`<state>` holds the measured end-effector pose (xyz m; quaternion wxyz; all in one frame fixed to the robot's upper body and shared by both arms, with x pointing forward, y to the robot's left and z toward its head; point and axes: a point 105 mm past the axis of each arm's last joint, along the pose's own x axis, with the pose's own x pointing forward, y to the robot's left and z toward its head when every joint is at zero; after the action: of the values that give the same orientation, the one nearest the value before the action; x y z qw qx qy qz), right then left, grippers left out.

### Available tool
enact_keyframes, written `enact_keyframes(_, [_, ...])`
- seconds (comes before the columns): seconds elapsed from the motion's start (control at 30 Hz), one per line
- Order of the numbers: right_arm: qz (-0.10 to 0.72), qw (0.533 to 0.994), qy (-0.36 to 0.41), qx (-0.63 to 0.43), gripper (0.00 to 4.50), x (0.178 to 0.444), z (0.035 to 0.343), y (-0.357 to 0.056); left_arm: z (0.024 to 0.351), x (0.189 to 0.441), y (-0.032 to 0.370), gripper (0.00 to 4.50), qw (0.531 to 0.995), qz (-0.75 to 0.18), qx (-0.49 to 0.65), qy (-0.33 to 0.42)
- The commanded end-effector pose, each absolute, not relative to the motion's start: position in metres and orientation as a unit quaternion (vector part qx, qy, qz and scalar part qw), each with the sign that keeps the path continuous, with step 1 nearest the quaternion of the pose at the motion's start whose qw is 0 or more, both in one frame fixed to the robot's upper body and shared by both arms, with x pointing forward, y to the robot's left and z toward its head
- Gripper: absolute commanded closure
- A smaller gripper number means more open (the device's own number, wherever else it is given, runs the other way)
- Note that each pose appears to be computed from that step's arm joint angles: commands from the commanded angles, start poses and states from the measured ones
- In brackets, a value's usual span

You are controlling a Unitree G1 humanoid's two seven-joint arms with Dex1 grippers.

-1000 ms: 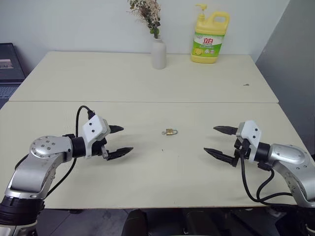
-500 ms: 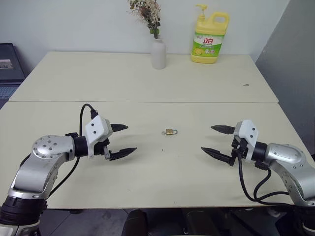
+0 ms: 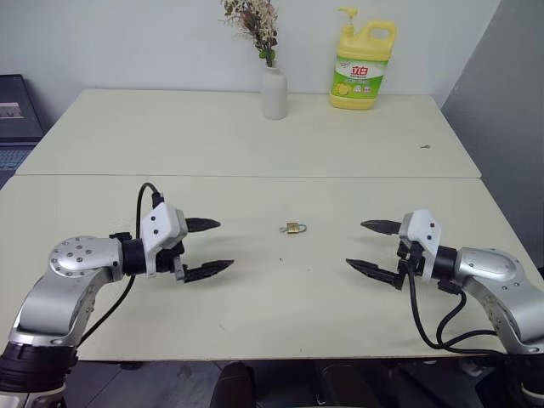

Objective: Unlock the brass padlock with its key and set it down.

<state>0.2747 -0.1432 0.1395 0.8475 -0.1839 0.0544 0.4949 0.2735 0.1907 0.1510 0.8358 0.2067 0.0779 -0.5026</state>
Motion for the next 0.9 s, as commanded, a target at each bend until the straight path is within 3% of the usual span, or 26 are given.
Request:
enact_keyframes(0.03, [0.508,0.837,0.031,-0.203,0.00,0.274,0.150,-0.139,0.162,0.269,0.189,0.05,0.833,-0.507,0.213,0.060])
enact_keyframes(0.3, [0.510,0.830,0.041,-0.224,0.00,0.288,0.155,-0.122,0.164,0.267,0.184,0.05,0.830,-0.508,0.224,0.055])
enact_keyframes(0.47, [0.548,0.801,0.041,-0.237,0.00,0.307,0.158,-0.098,0.164,0.267,0.181,0.05,0.828,-0.511,0.226,0.052])
enact_keyframes(0.57, [0.577,0.775,0.064,-0.250,0.00,0.318,0.151,-0.083,0.164,0.266,0.178,0.05,0.824,-0.517,0.226,0.052])
enact_keyframes(0.9, [0.580,0.759,0.127,-0.268,0.00,0.364,0.126,-0.047,0.161,0.263,0.173,0.05,0.809,-0.532,0.245,0.055])
